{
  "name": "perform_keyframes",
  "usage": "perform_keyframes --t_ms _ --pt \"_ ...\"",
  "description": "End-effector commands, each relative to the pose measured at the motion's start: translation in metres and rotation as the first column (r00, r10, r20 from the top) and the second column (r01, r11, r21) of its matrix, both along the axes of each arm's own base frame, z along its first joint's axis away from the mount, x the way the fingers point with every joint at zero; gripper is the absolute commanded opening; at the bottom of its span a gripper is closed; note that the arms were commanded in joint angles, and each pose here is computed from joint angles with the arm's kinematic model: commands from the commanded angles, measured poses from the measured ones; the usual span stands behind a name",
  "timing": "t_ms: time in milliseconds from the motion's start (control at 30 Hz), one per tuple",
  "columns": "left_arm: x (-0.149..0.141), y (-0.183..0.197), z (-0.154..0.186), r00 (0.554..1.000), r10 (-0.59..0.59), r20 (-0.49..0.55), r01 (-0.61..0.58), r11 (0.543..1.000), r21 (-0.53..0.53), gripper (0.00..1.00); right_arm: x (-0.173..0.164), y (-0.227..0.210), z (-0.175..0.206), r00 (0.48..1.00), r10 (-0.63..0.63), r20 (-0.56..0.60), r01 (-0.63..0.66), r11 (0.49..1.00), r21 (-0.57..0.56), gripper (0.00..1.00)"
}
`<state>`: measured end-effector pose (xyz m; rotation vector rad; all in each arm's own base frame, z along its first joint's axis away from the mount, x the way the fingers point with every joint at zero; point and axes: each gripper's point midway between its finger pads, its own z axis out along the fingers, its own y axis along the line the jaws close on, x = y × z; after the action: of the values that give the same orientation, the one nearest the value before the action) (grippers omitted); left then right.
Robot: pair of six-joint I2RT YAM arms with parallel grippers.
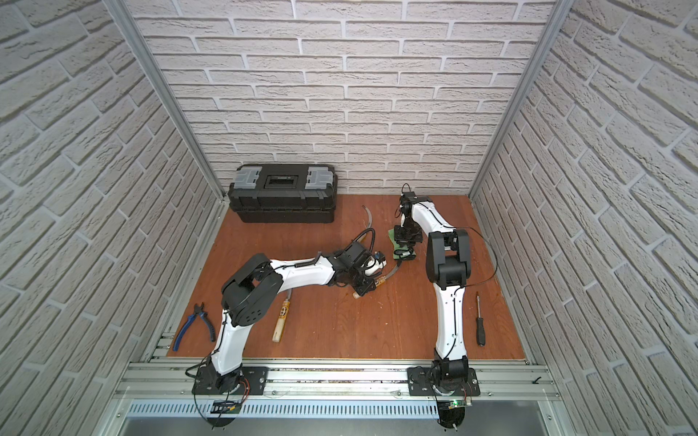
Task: Wipe small sickles with rags
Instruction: Wipe the small sickle at the center of the board.
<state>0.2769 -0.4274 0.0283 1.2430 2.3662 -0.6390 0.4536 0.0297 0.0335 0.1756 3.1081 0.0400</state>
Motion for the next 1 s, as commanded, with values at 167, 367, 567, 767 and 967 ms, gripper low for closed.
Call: perform_keyframes --t_ms 167,367,567,767,967 --pt "0.005 0.017 -0.008 0.998 0.056 -0.031 -0.055 0.998 0.023 0.00 -0.054 0.008 -0.016 0.986 0.049 -0.159 -0.058 0.997 -0.050 0.03" --pt "0.013 0.017 -0.006 0.996 0.088 -0.025 -0.088 0.996 0.003 0.00 -0.098 0.014 -0.027 0.978 0.048 -0.201 -0.057 0.998 -0.035 0.03" --pt "0.015 0.013 -0.006 0.995 0.095 -0.020 -0.095 0.995 -0.016 0.00 -0.144 0.036 -0.042 0.974 0.063 -0.218 -0.057 0.998 0.034 0.03" --pt "0.010 0.009 -0.007 0.996 0.088 -0.024 -0.088 0.996 -0.025 0.00 -0.168 0.062 -0.032 0.983 0.077 -0.169 -0.056 0.990 0.128 0.03" --pt "0.006 0.009 -0.007 0.996 0.084 -0.025 -0.085 0.996 -0.026 0.00 -0.158 0.062 0.007 0.995 0.079 -0.068 -0.067 0.984 0.167 0.03"
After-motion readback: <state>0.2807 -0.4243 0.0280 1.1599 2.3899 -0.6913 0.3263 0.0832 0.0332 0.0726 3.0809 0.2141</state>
